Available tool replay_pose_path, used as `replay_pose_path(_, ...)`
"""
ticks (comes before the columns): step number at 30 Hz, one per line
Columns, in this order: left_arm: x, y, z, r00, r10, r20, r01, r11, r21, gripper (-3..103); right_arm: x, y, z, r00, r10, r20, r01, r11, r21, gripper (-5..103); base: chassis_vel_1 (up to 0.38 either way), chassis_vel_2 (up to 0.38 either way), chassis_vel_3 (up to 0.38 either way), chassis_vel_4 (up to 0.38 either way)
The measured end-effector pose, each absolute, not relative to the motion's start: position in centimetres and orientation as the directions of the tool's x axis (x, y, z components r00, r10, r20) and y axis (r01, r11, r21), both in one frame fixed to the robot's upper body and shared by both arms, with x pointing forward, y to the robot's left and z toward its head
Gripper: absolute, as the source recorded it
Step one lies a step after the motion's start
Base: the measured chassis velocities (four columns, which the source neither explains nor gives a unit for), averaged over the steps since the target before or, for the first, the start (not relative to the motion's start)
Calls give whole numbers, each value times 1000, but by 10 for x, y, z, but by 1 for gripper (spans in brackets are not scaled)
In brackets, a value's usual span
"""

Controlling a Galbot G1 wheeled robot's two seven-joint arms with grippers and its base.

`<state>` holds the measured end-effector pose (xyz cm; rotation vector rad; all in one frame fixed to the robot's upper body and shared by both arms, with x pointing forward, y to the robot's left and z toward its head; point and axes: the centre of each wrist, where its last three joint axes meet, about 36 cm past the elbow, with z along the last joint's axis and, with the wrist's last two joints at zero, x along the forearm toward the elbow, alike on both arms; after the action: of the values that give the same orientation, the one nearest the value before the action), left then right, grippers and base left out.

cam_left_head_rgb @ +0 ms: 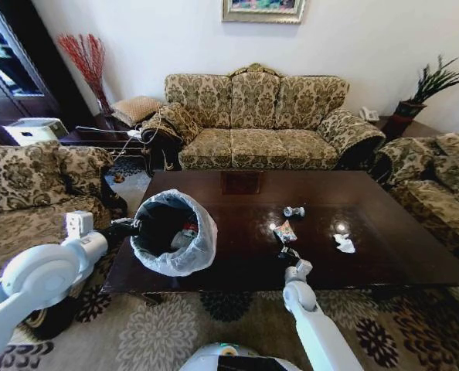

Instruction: Move to the front of the table and place the trash on the table into the trash bin.

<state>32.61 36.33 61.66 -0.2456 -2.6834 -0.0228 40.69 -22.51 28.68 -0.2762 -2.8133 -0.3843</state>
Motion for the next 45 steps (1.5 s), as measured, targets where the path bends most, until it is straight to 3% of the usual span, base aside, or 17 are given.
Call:
replay_pose_path(17,328,365,616,-888,164,430,172,985,-20,0,397,-228,311,-973,146,180,193,940,281,-3,0,0,0,0)
replay_pose_path(22,328,364,616,-887,168,430,176,984,-21,0,402,-223,309,-963,126,237,195,936,294,17,0,0,0,0)
replay_pose_path(23,328,364,616,-887,168,430,176,984,-21,0,402,-223,309,-963,126,237,195,936,294,17,0,0,0,0)
replay_pose_path(29,327,365,616,-887,167,430,174,984,-23,0,408,-208,305,-938,165,305,253,927,277,44,0,0,0,0)
replay_pose_path(31,327,365,616,-887,167,431,174,984,-23,0,409,-208,304,-936,169,308,257,927,274,44,0,0,0,0)
replay_pose_path(32,327,365,616,-887,167,431,174,984,-23,0,414,-208,301,-933,178,313,266,926,267,54,0,0,0,0)
replay_pose_path(35,328,366,615,-886,166,433,173,985,-24,0,420,-209,300,-931,187,315,275,925,263,60,0,0,0,0)
replay_pose_path(38,328,366,614,-887,166,432,172,985,-25,0,433,-208,299,-926,195,323,286,921,265,79,0,0,0,0)
replay_pose_path(45,328,368,612,-889,164,428,168,985,-28,0,445,-207,295,-923,199,329,294,917,270,63,0,0,0,0)
